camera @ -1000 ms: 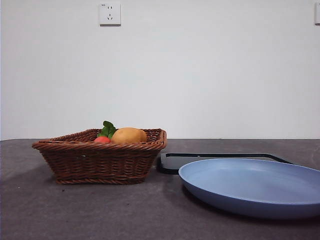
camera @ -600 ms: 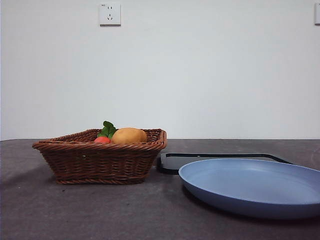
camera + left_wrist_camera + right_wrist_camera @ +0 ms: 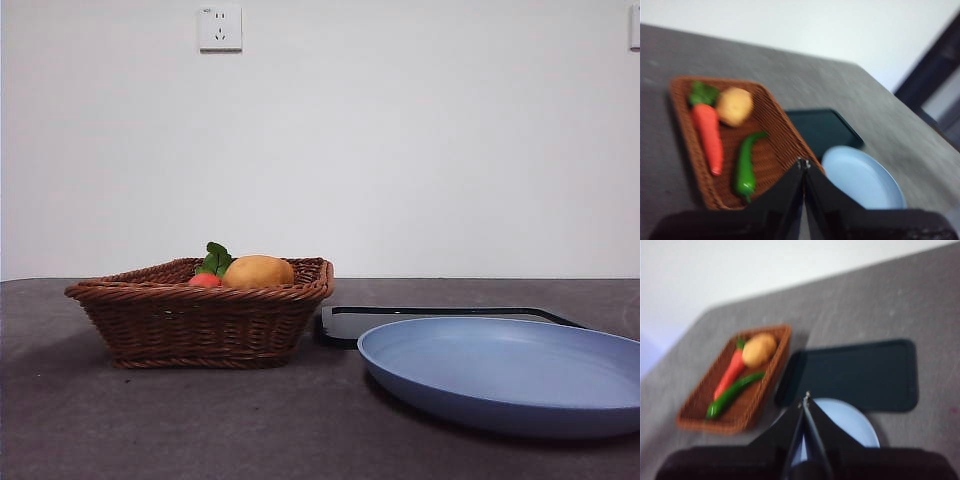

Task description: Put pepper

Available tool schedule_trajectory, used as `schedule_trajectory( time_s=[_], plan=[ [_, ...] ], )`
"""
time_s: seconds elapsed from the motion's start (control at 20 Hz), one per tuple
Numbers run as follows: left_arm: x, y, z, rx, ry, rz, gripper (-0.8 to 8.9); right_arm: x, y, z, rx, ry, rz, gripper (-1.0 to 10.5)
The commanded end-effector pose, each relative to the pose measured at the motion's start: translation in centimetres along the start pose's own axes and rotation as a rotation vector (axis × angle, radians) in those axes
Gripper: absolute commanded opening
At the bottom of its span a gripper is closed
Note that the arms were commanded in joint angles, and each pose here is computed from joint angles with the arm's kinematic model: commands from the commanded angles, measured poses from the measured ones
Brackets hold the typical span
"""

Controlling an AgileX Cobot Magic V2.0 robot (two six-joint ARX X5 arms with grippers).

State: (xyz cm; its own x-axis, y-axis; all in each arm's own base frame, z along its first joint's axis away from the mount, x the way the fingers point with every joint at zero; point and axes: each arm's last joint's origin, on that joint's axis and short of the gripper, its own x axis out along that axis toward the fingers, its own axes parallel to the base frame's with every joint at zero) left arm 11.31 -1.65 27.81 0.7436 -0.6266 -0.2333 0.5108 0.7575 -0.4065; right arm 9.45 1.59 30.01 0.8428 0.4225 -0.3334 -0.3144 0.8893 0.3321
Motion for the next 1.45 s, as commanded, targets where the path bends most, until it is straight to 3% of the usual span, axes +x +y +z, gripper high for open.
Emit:
schedule_trajectory(
  time_s=[0.05, 0.45, 0.65, 0.7, 0.85, 0.9, 1.0, 1.45],
  plan=[
    [-0.1, -0.5, 1.3, 0.093, 0.035, -0.039, 0.07, -0.5, 0.6, 1.5, -0.13, 0.089, 0.002, 0.0],
    [-0.5, -1.3, 3.1, 0.114, 0.179, -0.047, 0.06, -0.4, 1.2, 3.6, -0.208, 0.35, 0.005, 0.0],
    [-0.6, -1.4, 3.2, 0.111, 0.181, -0.047, 0.1, -0.1, 1.0, 3.6, -0.199, 0.372, 0.004, 0.1],
    [-0.6, -1.4, 3.2, 0.11, 0.181, -0.047, 0.32, 0.0, 1.0, 3.6, -0.196, 0.374, 0.003, 0.3],
    [-0.6, -1.4, 3.2, 0.11, 0.18, -0.047, 3.05, 0.1, 1.0, 3.7, -0.182, 0.378, 0.0, 2.1],
    [-0.6, -1.4, 3.2, 0.11, 0.181, -0.047, 3.4, 0.2, 0.9, 3.7, -0.172, 0.38, -0.002, 2.8],
    [-0.6, -1.4, 3.2, 0.11, 0.181, -0.047, 3.39, 0.4, 0.8, 3.7, -0.154, 0.392, -0.005, 3.3],
    [-0.6, -1.4, 3.2, 0.11, 0.18, -0.047, 3.38, 4.1, -0.7, 3.6, -0.085, 0.543, -0.043, 3.2]
  ],
)
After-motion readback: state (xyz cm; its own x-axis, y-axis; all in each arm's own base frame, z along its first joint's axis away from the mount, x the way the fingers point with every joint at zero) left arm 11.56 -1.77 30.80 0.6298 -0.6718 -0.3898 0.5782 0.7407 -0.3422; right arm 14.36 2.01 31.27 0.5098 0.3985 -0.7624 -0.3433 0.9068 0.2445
